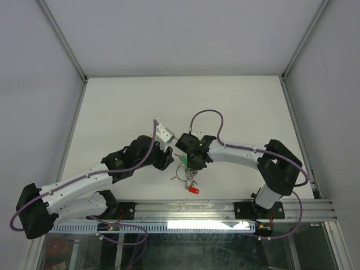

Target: Put the keys on the keyring

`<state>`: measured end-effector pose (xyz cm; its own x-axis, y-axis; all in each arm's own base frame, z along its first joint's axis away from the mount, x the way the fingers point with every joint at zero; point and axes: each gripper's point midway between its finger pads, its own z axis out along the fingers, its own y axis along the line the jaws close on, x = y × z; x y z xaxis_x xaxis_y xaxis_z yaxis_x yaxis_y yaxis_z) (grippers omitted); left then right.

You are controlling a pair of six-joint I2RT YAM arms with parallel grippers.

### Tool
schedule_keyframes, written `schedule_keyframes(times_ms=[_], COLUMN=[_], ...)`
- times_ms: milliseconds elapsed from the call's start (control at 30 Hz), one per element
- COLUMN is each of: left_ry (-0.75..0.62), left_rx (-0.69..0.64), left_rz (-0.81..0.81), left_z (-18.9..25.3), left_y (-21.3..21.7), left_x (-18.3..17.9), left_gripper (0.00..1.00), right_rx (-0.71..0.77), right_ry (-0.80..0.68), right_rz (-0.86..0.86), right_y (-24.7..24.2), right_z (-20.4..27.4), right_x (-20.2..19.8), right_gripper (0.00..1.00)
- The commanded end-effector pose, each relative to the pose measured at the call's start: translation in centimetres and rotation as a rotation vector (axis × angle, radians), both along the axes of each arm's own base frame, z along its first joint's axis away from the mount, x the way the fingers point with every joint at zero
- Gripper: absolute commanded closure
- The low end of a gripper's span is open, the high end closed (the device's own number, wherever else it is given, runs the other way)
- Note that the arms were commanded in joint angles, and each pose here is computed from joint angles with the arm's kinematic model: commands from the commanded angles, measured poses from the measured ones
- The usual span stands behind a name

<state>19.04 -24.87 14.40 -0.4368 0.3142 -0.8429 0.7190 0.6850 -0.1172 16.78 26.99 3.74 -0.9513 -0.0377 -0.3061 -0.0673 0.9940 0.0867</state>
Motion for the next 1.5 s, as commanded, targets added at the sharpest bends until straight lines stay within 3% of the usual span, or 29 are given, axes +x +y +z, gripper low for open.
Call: schedule_keyframes(times_ms=[0, 367, 400, 500, 667, 967, 1300, 1467], left_ry=[-0.073, -0.091, -0.094, -0.101, -0.132, -0.277, -0.263, -0.263], left_rx=[-0.057, -0.076, -0.076, -0.081, -0.097, -0.207, -0.195, -0.192], left_rz=[0.004, 0.019, 0.019, 0.028, 0.087, 0.347, 0.332, 0.326], left_z=[3.1, 3.7, 3.8, 4.0, 4.9, 8.9, 8.6, 8.5], left_y=[-0.6, -0.3, -0.2, -0.1, 0.8, 6.1, 5.7, 5.6], left_x=[0.7, 0.8, 0.8, 0.9, 1.5, 2.7, 2.6, 2.7], left_gripper=[0.55, 0.55, 0.55, 0.55, 0.55, 0.54, 0.53, 0.53], right_rx=[0.053, 0.139, 0.153, 0.133, 0.049, -0.034, -0.143, -0.149], right_ry=[-0.093, -0.156, -0.16, -0.122, -0.087, -0.041, -0.029, -0.003], right_rz=[-0.029, 0.028, 0.057, 0.097, 0.143, 0.239, 0.21, 0.216], right_y=[0.4, -1.6, -1.4, -1.4, -0.3, 1.7, 0.6, 0.5], right_z=[3.0, 6.1, 6.3, 5.9, 4.5, 2.2, 1.1, 0.6], right_x=[1.3, 2.3, 2.2, 1.5, 0.3, -0.3, 0.0, -0.4], right_gripper=[1.0, 1.0, 0.96, 0.65, 0.5, 0.5, 0.62, 0.63])
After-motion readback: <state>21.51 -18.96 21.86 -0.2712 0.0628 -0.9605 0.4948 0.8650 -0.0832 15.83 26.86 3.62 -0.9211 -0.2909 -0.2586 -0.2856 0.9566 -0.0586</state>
